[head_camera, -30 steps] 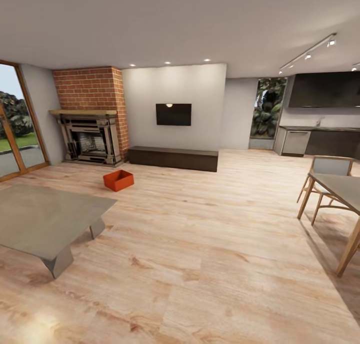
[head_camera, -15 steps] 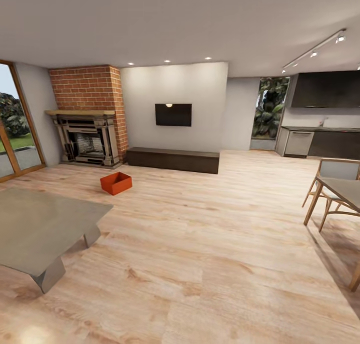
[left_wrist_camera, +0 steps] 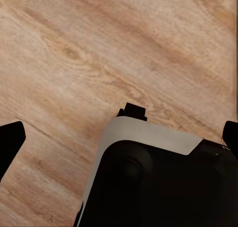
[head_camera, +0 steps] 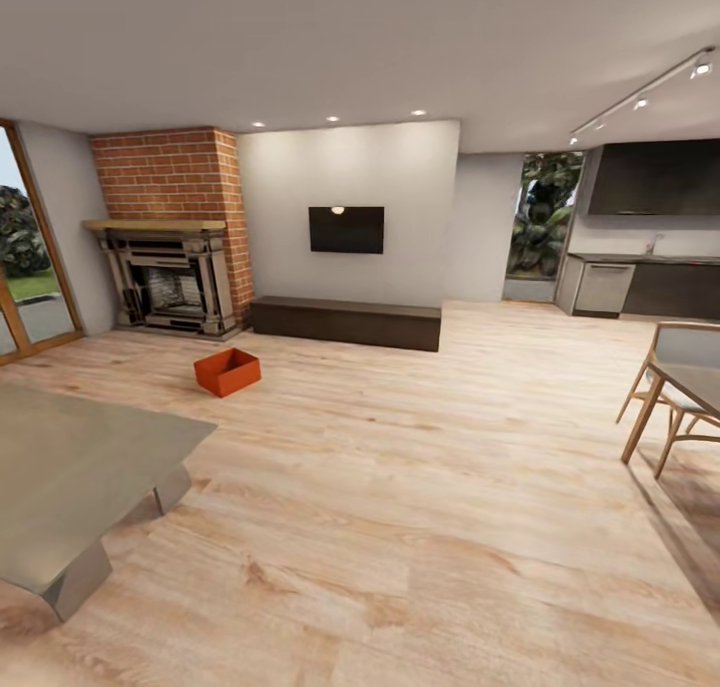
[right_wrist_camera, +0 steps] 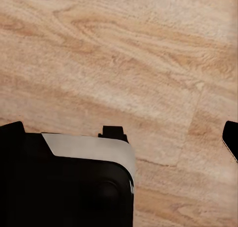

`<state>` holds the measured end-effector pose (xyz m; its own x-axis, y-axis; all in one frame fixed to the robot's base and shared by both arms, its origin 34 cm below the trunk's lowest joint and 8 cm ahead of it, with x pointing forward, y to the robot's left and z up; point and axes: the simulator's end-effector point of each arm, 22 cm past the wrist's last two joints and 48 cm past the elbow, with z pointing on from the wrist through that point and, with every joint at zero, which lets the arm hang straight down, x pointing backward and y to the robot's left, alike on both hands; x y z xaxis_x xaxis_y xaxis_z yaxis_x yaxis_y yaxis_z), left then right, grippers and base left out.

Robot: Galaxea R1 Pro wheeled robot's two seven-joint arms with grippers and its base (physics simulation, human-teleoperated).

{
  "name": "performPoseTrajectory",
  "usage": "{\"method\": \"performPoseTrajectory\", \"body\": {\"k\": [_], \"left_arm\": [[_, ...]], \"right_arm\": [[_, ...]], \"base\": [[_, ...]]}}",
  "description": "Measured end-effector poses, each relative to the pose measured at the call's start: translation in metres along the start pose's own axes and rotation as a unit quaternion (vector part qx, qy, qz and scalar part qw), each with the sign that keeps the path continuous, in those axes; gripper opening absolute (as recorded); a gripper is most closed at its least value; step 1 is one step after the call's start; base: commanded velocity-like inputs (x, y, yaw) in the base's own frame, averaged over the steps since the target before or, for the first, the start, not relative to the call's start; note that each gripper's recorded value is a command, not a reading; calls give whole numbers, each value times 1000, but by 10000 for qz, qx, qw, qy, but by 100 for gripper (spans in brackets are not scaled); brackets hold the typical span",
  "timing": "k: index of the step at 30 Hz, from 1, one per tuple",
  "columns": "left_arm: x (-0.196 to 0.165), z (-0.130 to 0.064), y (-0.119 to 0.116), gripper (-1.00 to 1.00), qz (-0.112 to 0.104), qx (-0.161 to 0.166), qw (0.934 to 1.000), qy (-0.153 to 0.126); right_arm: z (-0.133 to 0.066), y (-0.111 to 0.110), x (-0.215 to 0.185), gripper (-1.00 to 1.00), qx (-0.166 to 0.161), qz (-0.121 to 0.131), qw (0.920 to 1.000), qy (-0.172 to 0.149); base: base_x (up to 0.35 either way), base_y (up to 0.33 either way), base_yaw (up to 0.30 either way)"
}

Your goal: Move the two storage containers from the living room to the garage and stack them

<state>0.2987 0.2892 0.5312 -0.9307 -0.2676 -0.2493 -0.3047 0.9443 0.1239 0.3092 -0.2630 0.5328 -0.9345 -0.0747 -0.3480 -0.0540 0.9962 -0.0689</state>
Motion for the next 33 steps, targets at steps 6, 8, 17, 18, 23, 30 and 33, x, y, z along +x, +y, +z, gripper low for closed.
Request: {"method": "performPoseTrajectory", "body": {"k": [6,8,17,18,23,30,33], "left_arm": [[0,0,0,100,0,0,10000,1],[0,0,0,100,0,0,10000,1],[0,0,0,100,0,0,10000,0],[0,0,0,100,0,0,10000,1],[0,0,0,100,0,0,10000,0],[0,0,0,100,0,0,10000,0],[0,0,0,100,0,0,10000,-1]], "right_arm": [[0,-1,0,100,5,-14,10000,3],[0,-1,0,100,4,-17,10000,8],[0,-1,0,100,2,-24,10000,9],[0,-1,0,100,2,-24,10000,9],[0,-1,0,100,2,-24,10000,10],[0,0,1,100,-5,-2,10000,18],[0,1,1,100,-8,5,10000,20]], "base": [[322,0,0],[322,0,0],[322,0,0],[322,0,0],[322,0,0],[322,0,0],[322,0,0]]}}
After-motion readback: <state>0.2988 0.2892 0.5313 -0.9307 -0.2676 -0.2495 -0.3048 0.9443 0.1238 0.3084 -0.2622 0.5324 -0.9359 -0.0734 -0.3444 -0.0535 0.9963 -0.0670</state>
